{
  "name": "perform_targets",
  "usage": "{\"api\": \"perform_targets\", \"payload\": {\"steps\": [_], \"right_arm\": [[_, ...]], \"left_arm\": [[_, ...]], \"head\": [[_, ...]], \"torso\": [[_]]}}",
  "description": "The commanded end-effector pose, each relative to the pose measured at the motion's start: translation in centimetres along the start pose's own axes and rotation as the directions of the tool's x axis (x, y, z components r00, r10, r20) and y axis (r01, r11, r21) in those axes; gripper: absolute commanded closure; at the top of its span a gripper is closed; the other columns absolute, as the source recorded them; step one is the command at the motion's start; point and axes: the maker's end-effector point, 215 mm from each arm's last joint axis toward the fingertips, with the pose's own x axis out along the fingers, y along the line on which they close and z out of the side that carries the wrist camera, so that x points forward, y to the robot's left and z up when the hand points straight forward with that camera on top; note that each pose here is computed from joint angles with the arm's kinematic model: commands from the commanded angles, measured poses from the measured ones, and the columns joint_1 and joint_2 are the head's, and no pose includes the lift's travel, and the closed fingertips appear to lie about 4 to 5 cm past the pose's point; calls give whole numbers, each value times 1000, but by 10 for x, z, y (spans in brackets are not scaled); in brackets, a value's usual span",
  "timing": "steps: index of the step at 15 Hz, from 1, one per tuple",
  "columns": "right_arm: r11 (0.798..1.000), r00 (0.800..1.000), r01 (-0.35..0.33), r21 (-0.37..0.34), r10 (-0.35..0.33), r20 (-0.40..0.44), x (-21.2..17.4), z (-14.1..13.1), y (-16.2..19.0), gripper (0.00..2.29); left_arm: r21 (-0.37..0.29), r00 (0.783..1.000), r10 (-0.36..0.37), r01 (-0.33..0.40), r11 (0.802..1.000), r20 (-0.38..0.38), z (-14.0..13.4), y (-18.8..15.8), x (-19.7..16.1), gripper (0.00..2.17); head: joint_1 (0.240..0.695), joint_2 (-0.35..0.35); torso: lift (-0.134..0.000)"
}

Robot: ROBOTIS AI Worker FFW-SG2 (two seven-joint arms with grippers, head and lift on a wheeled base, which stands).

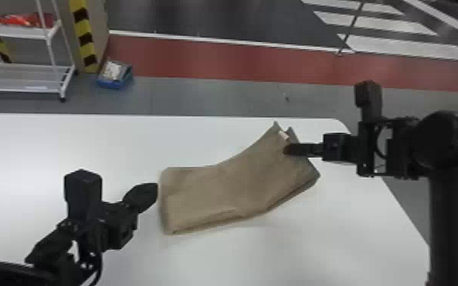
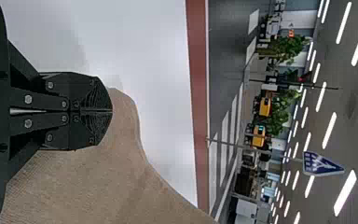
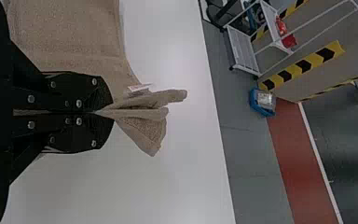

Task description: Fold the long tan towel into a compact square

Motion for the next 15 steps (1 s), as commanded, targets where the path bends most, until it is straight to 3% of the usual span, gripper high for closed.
{"api": "perform_targets", "payload": {"steps": [1, 7, 9, 15], "right_arm": [[1000, 1000, -5, 8, 5, 9, -4, 10, -2, 1315], [1000, 1000, -12, 4, 12, 1, 1, 18, 3, 1315], [1000, 1000, -15, -16, 15, -13, 8, 15, 13, 1315], [998, 998, -56, -43, 55, -24, 25, 16, 48, 1315]], "left_arm": [[-13, 999, -3, 3, 1000, -40, -12, 6, -2, 1997], [-61, 998, -65, 65, 996, -5, -10, -6, -8, 1997], [-104, 993, -119, 121, 987, 29, -4, -22, -8, 1997], [-126, 981, -192, 193, 973, 18, -18, -50, -3, 1997]], "head": [[695, -202], [695, -201], [695, -203], [695, -198]], "torso": [[-123], [-123], [-123], [-123]]}}
